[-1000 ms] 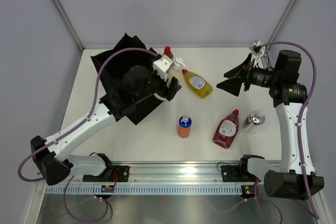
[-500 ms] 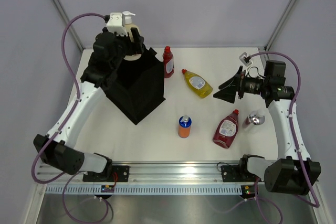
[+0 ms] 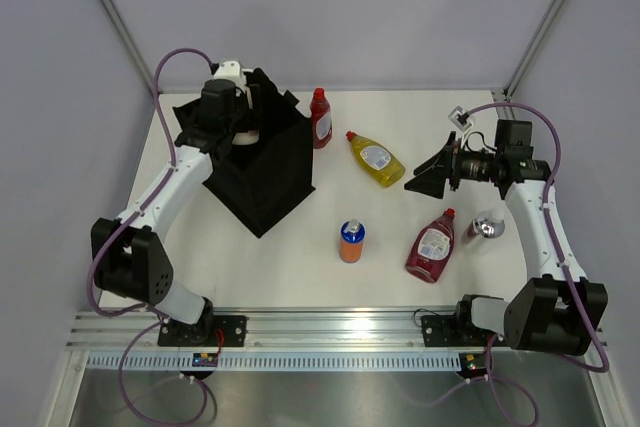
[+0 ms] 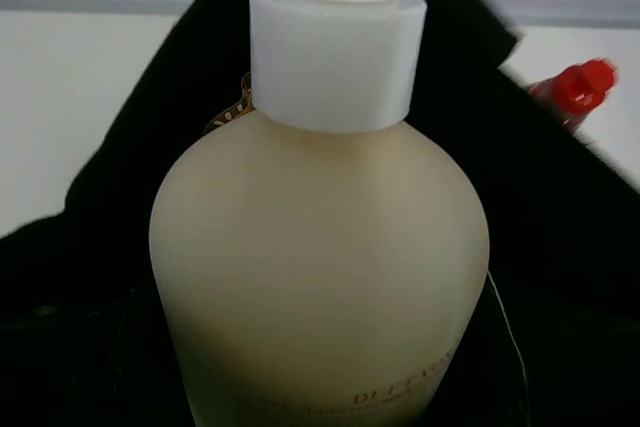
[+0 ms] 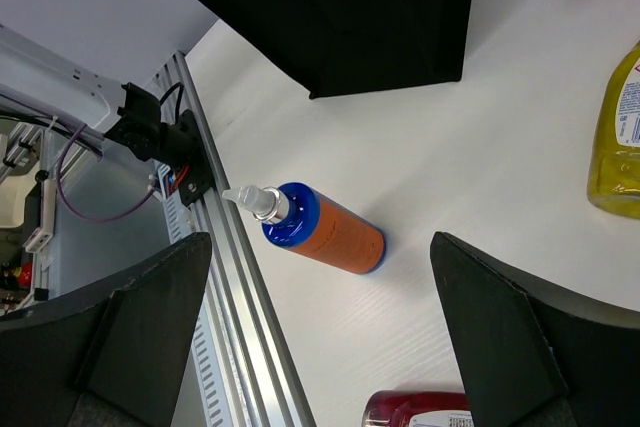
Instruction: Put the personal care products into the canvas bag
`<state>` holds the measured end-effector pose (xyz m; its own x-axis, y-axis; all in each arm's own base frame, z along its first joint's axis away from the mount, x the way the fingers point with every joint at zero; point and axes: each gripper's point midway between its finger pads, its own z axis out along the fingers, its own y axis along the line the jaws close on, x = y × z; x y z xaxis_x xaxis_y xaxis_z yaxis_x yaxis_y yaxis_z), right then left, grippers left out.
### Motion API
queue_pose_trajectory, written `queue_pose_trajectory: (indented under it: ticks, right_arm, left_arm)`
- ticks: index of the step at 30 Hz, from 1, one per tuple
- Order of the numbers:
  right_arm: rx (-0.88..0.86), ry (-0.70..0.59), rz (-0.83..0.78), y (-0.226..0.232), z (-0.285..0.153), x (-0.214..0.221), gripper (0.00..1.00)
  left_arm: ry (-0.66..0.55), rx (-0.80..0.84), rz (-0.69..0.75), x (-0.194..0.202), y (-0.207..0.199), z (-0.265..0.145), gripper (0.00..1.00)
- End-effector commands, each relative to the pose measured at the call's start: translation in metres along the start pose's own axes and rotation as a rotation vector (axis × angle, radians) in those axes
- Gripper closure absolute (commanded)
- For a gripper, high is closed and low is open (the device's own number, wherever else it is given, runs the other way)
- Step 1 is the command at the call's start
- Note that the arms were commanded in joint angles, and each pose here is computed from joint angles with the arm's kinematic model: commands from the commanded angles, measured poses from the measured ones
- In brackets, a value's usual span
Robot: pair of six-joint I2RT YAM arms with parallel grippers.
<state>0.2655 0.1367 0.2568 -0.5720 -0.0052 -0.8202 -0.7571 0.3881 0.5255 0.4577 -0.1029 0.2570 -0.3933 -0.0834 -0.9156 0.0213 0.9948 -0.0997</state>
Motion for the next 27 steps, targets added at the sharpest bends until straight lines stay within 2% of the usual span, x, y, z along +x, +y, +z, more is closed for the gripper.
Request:
queue_pose_trajectory:
  ticks: [1, 3, 7, 8, 9, 11, 13, 15, 16, 19, 27]
  right_arm:
    - [-0.031, -0.004, -0.019, -0.001, 0.001, 0.001, 0.0]
    - [-0.028, 0.001, -0.016, -0.004, 0.002, 0.003, 0.0]
    - [-0.026, 0.006, -0.011, -0.007, 0.002, 0.004, 0.01]
    - [-0.026, 0.007, -0.012, -0.007, 0.002, 0.005, 0.01]
    - [-0.025, 0.008, -0.014, -0.006, 0.002, 0.005, 0.0]
    - [-0.024, 0.009, -0.013, -0.007, 0.002, 0.006, 0.0]
    - [-0.019, 0.011, -0.016, -0.008, 0.002, 0.006, 0.01]
    - [-0.017, 0.014, -0.015, -0.008, 0.002, 0.008, 0.01]
    - [-0.017, 0.014, -0.016, -0.008, 0.002, 0.007, 0.0]
    - [-0.021, 0.018, -0.015, -0.008, 0.002, 0.009, 0.0]
    - [-0.03, 0.045, -0.043, -0.007, 0.001, 0.017, 0.01]
  left_arm:
    - [-0.201, 0.007, -0.067, -0.052, 0.006, -0.003, 1.0]
    - [-0.159, 0.01, -0.06, -0.037, 0.008, 0.006, 0.99]
    - [-0.096, 0.026, -0.051, -0.017, 0.005, 0.021, 0.82]
    - [-0.089, 0.026, -0.052, -0.017, 0.005, 0.024, 0.74]
    - [-0.068, 0.035, -0.05, -0.011, 0.003, 0.03, 0.6]
    - [-0.053, 0.037, -0.06, -0.01, 0.001, 0.034, 0.43]
    - [-0.011, 0.041, -0.063, 0.002, 0.0, 0.042, 0.22]
    - [0.003, 0.046, -0.067, 0.005, -0.002, 0.046, 0.14]
    - [0.02, 0.042, -0.068, 0.01, -0.002, 0.049, 0.06]
    - [0.024, 0.046, -0.074, 0.012, -0.002, 0.05, 0.01]
    - [-0.011, 0.13, -0.078, -0.012, -0.013, 0.036, 0.01]
